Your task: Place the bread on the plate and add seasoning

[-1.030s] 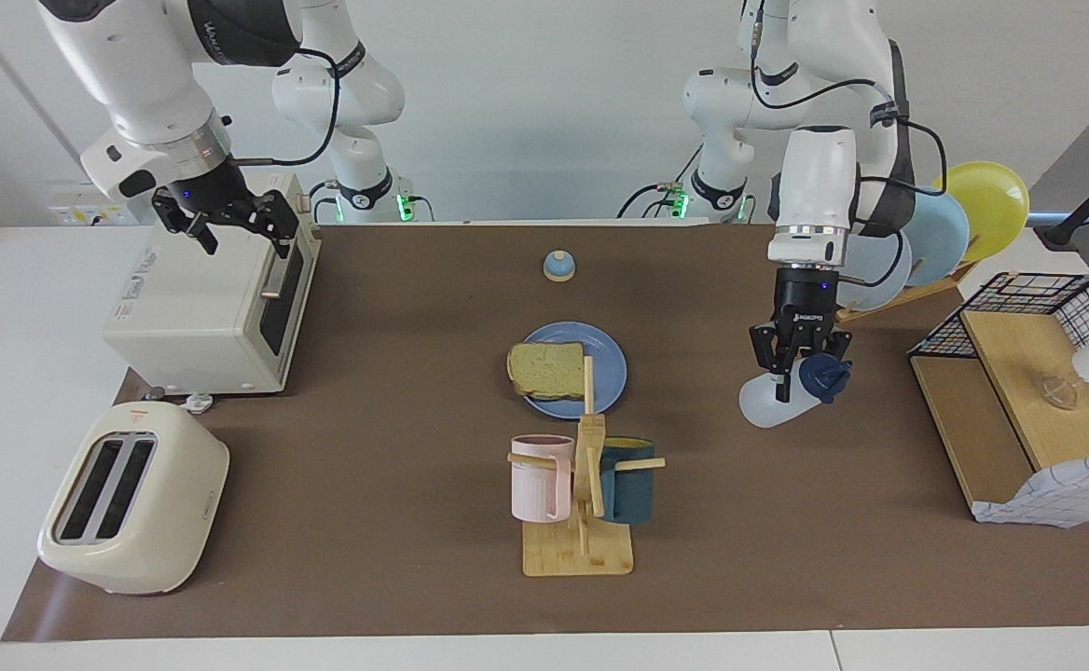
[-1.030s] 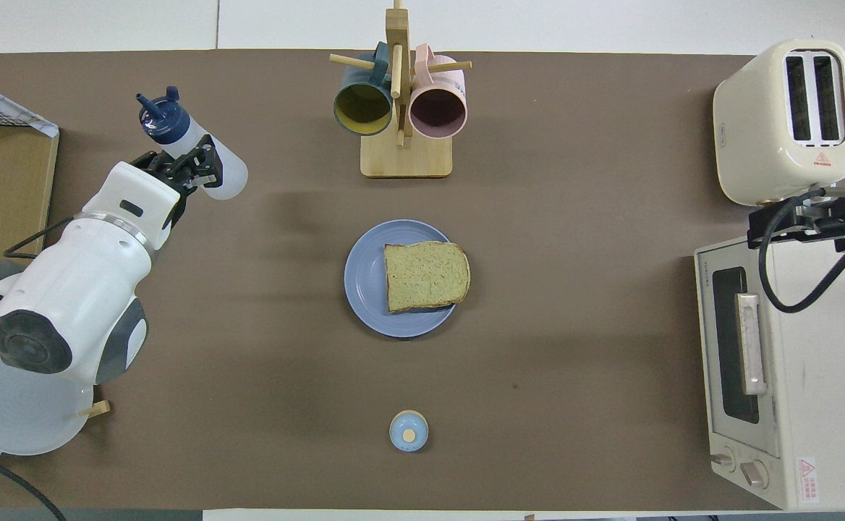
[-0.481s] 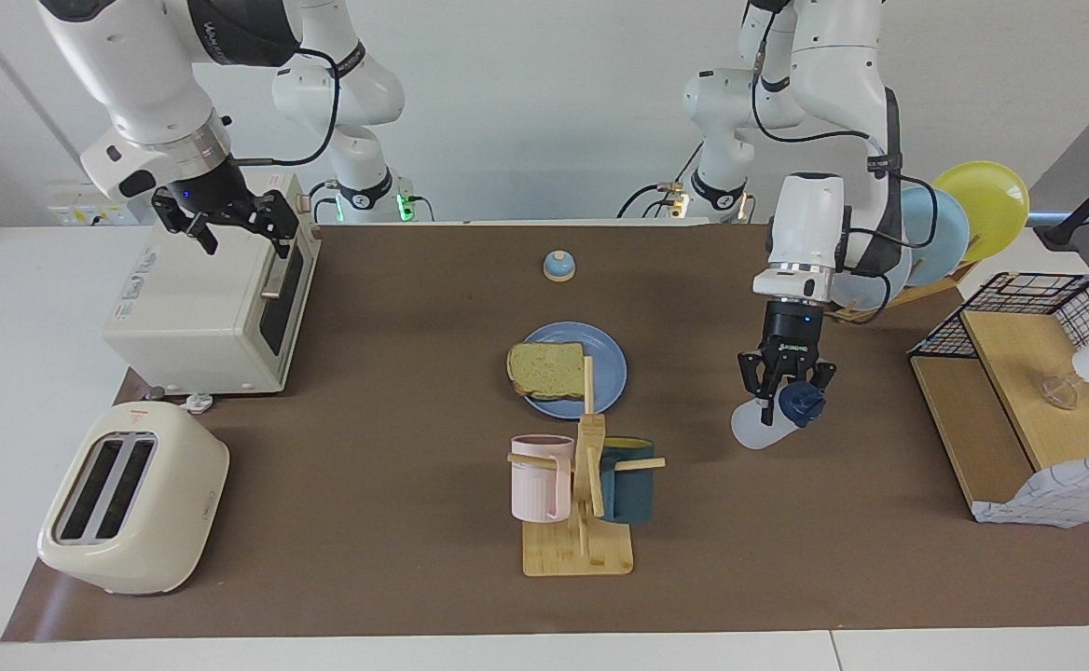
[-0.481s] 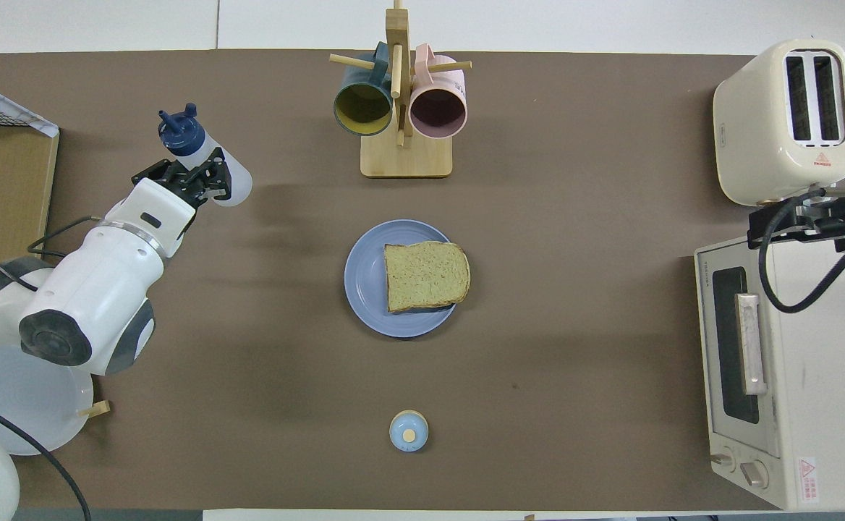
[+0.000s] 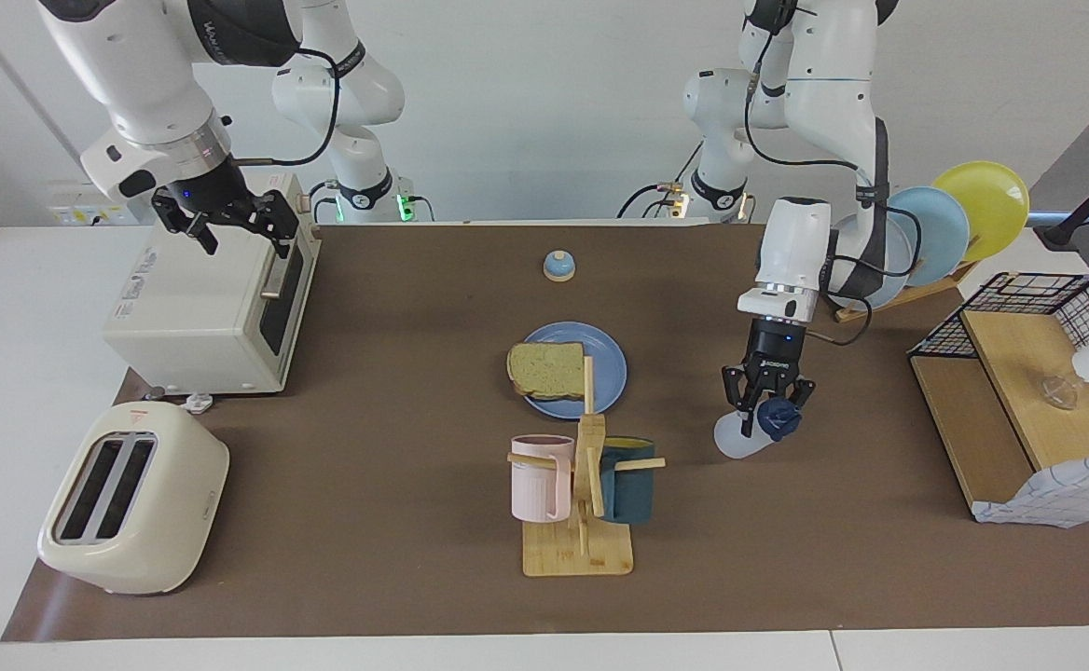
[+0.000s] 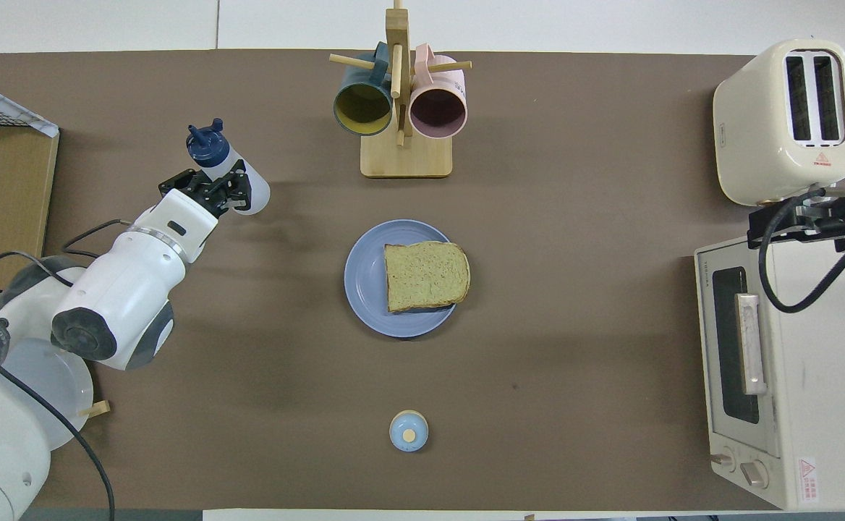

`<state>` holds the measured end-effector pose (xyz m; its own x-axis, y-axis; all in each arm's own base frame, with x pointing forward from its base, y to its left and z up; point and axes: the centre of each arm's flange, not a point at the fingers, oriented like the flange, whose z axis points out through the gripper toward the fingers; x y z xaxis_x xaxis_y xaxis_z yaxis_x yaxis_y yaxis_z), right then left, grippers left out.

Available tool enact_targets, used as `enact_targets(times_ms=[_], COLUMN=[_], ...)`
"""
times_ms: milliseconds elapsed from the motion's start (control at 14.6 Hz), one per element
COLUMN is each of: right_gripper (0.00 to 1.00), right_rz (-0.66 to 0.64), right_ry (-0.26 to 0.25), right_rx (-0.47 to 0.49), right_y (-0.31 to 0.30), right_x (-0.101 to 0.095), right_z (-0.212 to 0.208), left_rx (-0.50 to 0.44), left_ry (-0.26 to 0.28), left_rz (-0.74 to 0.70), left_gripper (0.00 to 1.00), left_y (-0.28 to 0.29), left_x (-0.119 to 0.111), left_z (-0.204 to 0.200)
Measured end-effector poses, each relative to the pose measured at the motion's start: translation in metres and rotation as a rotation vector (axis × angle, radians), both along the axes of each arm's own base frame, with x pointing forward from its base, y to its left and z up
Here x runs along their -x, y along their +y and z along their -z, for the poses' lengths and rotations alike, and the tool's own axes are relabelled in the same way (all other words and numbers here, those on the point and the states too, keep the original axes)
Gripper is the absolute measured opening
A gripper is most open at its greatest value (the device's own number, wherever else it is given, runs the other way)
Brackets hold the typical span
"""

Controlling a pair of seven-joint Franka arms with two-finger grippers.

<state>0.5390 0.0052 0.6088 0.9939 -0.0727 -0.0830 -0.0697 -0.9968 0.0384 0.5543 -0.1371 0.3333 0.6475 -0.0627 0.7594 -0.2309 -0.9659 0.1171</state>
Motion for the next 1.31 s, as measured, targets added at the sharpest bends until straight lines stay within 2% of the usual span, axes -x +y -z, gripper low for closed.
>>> enact_targets(times_ms=[412, 1030, 1236, 1305], right_gripper=[1.00, 1.00, 1.00, 1.00], right_rz=[0.000, 0.000, 0.000, 0.000], right_ry=[0.000, 0.000, 0.000, 0.000], right_rx=[0.000, 0.000, 0.000, 0.000], right_y=[0.000, 0.000, 0.000, 0.000], right_x=[0.000, 0.000, 0.000, 0.000], right_z=[0.000, 0.000, 0.000, 0.000], left_rx=[-0.045, -0.065, -0.066, -0.066], left_ry=[0.004, 0.005, 0.003, 0.004], left_rz=[0.044, 0.068, 0.070, 0.071], left_gripper=[0.32, 0.32, 0.35, 0.39], left_y=[0.001, 0.001, 0.002, 0.002], left_x=[-0.001, 0.000, 0.000, 0.000], left_z=[0.010, 0.015, 0.015, 0.016])
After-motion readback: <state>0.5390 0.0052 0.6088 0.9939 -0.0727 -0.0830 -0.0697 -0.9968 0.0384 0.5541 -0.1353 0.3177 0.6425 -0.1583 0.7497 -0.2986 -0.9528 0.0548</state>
